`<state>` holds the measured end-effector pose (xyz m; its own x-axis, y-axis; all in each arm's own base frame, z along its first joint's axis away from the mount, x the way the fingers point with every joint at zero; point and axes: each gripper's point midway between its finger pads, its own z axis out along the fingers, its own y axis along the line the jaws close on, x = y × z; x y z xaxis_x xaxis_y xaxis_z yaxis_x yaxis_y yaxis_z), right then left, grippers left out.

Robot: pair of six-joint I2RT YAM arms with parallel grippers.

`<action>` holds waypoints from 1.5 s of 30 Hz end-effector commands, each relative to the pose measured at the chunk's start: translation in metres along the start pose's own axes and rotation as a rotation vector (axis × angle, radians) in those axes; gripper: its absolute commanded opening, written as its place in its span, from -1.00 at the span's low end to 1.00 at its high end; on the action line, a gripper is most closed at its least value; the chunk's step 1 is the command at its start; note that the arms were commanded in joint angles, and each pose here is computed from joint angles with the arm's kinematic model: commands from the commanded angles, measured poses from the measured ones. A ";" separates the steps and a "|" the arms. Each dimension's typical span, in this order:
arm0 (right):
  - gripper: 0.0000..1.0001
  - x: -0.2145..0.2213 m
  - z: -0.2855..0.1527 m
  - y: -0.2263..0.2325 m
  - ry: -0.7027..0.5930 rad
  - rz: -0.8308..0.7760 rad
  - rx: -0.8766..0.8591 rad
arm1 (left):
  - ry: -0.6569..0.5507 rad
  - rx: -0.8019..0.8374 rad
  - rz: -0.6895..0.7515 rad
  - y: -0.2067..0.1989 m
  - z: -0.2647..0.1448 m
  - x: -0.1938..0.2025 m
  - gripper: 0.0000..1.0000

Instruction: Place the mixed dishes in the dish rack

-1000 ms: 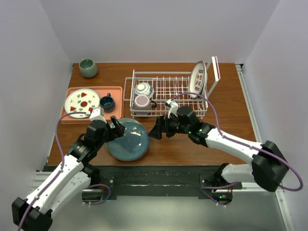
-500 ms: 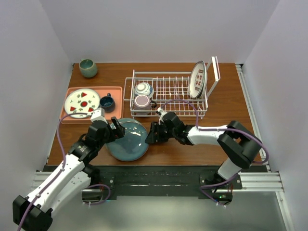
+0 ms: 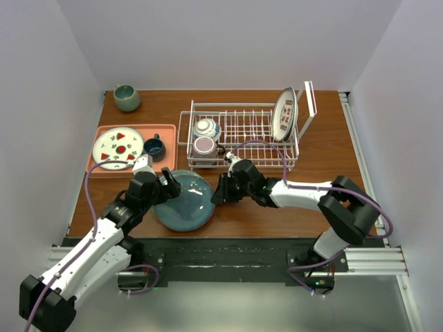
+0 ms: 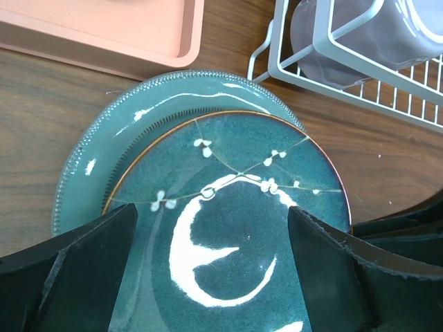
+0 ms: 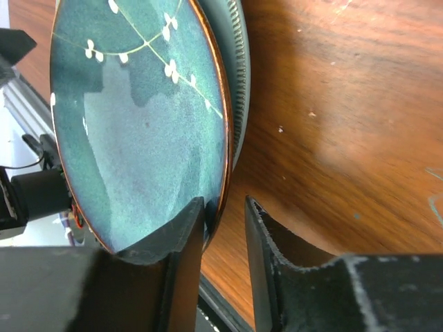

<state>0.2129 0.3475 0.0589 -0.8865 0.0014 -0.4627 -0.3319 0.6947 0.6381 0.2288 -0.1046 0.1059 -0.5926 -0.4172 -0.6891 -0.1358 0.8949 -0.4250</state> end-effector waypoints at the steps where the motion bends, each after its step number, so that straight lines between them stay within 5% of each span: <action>1: -0.44 -0.024 -0.015 0.006 -0.080 -0.051 0.049 | -0.036 0.031 -0.015 -0.011 0.002 -0.011 0.92; 8: -0.91 -0.035 -0.026 0.009 -0.113 -0.076 0.073 | -0.027 0.028 -0.016 -0.010 0.004 -0.009 0.92; 23: -0.36 -0.029 -0.012 0.023 -0.079 -0.072 -0.004 | -0.018 0.017 -0.014 -0.007 0.006 -0.005 0.92; 37: -0.98 -0.024 -0.011 0.007 -0.078 -0.060 0.085 | -0.020 0.013 -0.017 -0.006 0.005 -0.005 0.92; 45: -1.00 -0.039 -0.040 0.004 -0.151 -0.093 0.163 | -0.015 0.014 -0.018 -0.006 0.007 -0.003 0.92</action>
<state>0.2242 0.3350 0.0835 -0.8437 0.0247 -0.5362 -0.3268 0.7688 0.5496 0.2293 -0.1058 0.0996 -0.6087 -0.4102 -0.6791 -0.1421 0.8985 -0.4153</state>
